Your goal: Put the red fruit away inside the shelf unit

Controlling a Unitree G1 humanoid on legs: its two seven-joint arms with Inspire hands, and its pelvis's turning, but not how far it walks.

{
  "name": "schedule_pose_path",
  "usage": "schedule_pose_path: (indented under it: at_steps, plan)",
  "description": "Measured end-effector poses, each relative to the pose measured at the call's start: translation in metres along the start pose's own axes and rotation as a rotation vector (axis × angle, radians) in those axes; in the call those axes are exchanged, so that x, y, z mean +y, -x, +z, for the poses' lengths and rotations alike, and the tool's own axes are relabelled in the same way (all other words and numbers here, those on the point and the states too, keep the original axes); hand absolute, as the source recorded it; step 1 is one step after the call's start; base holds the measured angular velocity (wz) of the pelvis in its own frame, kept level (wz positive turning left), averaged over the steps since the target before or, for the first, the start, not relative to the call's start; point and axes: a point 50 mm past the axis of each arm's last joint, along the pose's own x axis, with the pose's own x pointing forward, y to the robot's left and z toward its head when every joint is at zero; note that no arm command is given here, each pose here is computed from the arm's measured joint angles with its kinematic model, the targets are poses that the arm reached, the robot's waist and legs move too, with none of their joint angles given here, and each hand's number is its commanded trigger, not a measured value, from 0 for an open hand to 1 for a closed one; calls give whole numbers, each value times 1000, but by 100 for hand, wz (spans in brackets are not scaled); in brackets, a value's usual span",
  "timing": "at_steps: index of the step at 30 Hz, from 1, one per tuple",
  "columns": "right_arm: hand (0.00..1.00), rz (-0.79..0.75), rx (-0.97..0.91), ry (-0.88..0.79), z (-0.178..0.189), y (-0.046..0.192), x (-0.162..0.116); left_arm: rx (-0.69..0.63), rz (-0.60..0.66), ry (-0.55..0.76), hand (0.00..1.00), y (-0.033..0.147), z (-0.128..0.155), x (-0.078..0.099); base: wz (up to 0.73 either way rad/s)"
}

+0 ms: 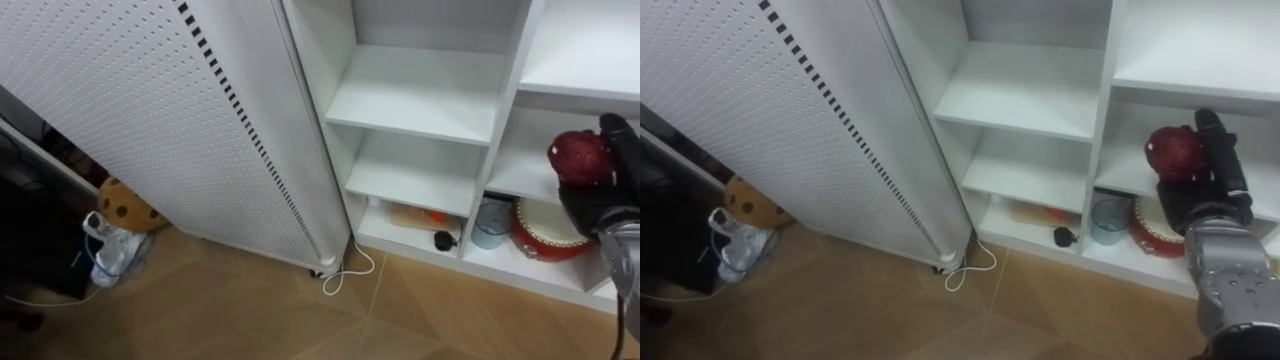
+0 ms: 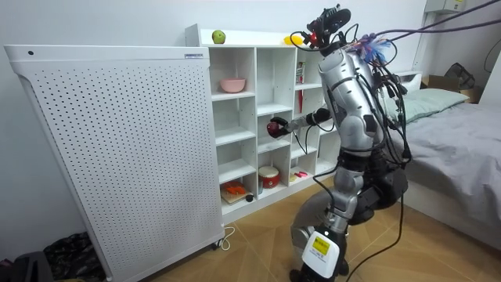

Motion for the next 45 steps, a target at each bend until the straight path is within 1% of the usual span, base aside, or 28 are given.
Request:
schedule_pose_path:
  at_steps: [5, 10, 24, 33, 39, 44, 45]
  plan:
    - [0, -24, -46, 35, 12, -1, 2, 6, 5, -9, 0, 1, -5, 5, -2]
    - [0, -61, -75, 52, 20, -2, -3, -3, 7, -10, 0, 1, -4, 6, -2]
    - [0, -123, -85, 45, 26, -2, -10, -2, 8, -10, 0, 2, -6, 7, -1]
    - [0, -124, -91, 42, 29, -2, -9, -2, 9, -11, 0, 3, -7, 8, -2]
    - [0, -123, -85, 57, 27, -2, -12, -20, 1, -6, 0, 3, -3, 8, -3]
    - [0, -138, -78, 31, 27, -3, -19, -30, -25, -2, 0, 3, 0, 6, -1]
    - [0, -157, -71, 29, 26, -2, -26, -27, -33, -3, 0, 3, -1, 6, 0]
